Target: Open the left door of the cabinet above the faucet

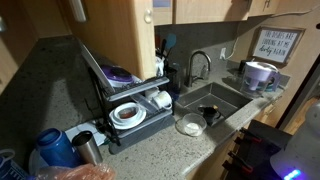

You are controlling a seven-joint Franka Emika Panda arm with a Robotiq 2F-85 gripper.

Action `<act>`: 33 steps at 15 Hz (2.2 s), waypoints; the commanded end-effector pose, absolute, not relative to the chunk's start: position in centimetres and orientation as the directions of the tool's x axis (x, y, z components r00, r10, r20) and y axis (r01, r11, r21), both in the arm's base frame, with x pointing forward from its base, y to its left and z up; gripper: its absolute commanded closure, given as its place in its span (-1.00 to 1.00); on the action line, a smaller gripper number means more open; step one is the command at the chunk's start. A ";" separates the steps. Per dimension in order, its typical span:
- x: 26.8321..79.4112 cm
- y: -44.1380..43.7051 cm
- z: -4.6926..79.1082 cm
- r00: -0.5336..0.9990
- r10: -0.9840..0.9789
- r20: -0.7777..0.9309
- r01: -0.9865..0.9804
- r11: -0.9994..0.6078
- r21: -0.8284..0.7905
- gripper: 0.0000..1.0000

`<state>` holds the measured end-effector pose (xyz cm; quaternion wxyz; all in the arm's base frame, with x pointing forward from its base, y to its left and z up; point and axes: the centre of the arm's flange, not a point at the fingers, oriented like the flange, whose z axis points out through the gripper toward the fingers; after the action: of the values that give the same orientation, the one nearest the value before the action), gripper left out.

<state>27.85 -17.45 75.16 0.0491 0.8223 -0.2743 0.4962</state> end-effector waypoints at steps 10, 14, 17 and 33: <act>26.7 -8.6 76.0 0.444 -0.399 0.803 -0.364 -0.899 -0.245 1.00; 25.7 -7.6 76.3 0.467 -0.390 0.794 -0.348 -0.906 -0.240 1.00; 23.8 -15.5 75.7 0.428 -0.413 0.804 -0.483 -0.856 -0.183 0.99; 21.8 -14.4 75.4 0.467 -0.410 0.783 -0.408 -0.886 -0.220 1.00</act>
<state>23.63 -15.92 75.66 0.0268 0.8445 -0.2619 0.4664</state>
